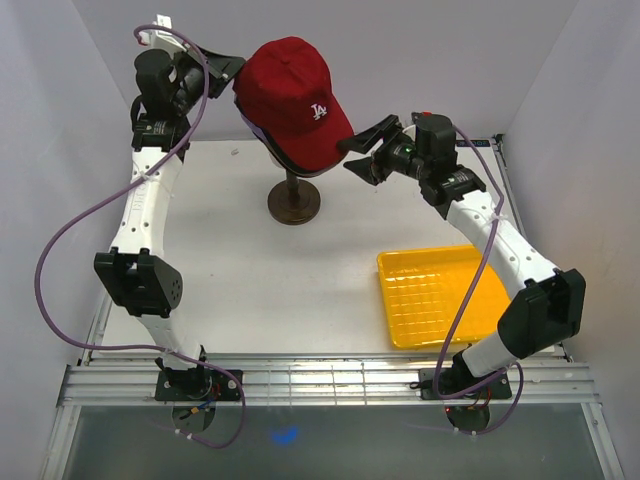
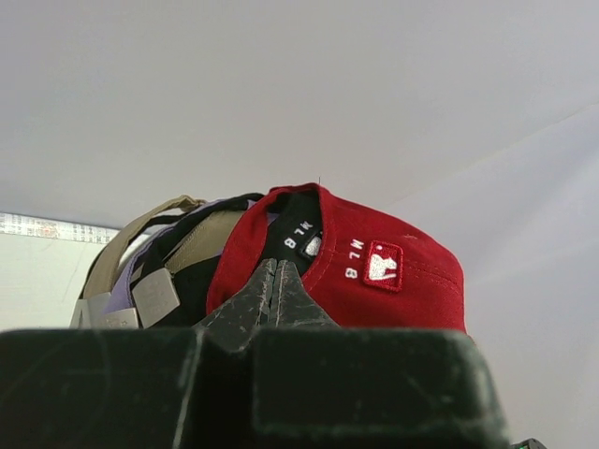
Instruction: Stack the hats
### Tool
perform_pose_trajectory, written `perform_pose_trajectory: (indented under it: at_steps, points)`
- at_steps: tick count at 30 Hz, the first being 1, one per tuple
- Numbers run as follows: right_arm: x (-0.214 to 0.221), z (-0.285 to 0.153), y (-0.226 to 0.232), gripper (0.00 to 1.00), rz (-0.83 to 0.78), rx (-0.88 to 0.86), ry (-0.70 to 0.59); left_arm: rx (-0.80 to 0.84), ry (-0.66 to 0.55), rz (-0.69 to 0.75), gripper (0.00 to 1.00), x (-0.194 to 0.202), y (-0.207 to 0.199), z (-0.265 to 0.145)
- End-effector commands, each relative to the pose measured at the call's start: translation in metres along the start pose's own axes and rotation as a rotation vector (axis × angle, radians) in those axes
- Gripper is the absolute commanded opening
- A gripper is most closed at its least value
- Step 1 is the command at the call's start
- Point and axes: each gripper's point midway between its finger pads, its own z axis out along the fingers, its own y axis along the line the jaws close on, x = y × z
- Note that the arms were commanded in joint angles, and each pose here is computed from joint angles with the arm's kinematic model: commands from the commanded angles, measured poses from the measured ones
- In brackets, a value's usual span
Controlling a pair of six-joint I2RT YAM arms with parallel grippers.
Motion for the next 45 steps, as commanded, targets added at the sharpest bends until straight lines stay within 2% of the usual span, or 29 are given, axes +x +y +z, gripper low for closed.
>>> perform_pose_trajectory:
  at_steps: [1, 9, 13, 17, 21, 22, 23, 24, 25, 26, 27, 28, 30, 32, 34, 37, 45]
  points:
    - [-0.010, -0.012, 0.036, 0.66, -0.060, -0.078, -0.041, 0.020, -0.064, 0.048, 0.05, -0.030, -0.029, -0.023]
    - [-0.011, -0.024, 0.048, 0.68, -0.073, -0.108, -0.051, 0.040, -0.117, 0.083, 0.33, -0.055, -0.046, -0.034]
    - [-0.013, -0.034, 0.043, 0.69, -0.078, -0.106, -0.064, 0.058, -0.150, 0.097, 0.43, -0.070, -0.057, -0.045]
    - [-0.011, -0.052, 0.048, 0.71, -0.126, -0.128, -0.072, 0.054, -0.182, 0.117, 0.46, -0.084, -0.062, -0.063]
    - [-0.015, -0.080, 0.041, 0.76, -0.241, -0.130, -0.086, 0.053, -0.181, 0.135, 0.46, -0.077, -0.077, -0.093]
    - [-0.013, -0.085, 0.032, 0.79, -0.258, -0.097, -0.081, 0.011, -0.152, 0.115, 0.47, -0.062, -0.057, -0.094]
    - [-0.012, -0.097, 0.033, 0.81, -0.305, -0.094, -0.095, 0.031, -0.175, 0.132, 0.47, -0.061, -0.073, -0.118]
    - [-0.017, -0.102, 0.024, 0.83, -0.383, -0.058, -0.125, 0.020, -0.169, 0.128, 0.47, -0.054, -0.070, -0.125]
    - [-0.015, -0.109, 0.013, 0.87, -0.399, -0.011, -0.126, -0.017, -0.134, 0.112, 0.47, -0.036, -0.049, -0.127]
    - [-0.011, -0.124, 0.016, 0.90, -0.448, -0.013, -0.150, 0.004, -0.142, 0.133, 0.47, -0.033, -0.061, -0.147]
    - [-0.015, -0.129, 0.006, 0.92, -0.515, 0.029, -0.183, 0.002, -0.113, 0.126, 0.47, -0.021, -0.058, -0.155]
    - [-0.013, -0.138, -0.004, 0.97, -0.529, 0.075, -0.192, -0.033, -0.056, 0.099, 0.47, 0.002, -0.034, -0.156]
    - [-0.014, -0.160, -0.005, 0.99, -0.591, 0.110, -0.257, -0.016, -0.015, 0.106, 0.47, 0.025, -0.038, -0.179]
    - [-0.008, -0.182, -0.012, 0.93, -0.631, 0.146, -0.291, -0.055, 0.047, 0.078, 0.47, 0.057, -0.011, -0.191]
    - [-0.003, -0.196, -0.021, 0.90, -0.663, 0.161, -0.320, -0.047, 0.091, 0.089, 0.47, 0.080, -0.013, -0.208]
    - [-0.003, -0.210, -0.039, 0.89, -0.689, 0.233, -0.345, -0.061, 0.185, 0.058, 0.47, 0.121, 0.004, -0.221]
    - [-0.001, -0.214, -0.062, 0.89, -0.706, 0.283, -0.342, -0.064, 0.250, 0.105, 0.47, 0.140, 0.000, -0.234]
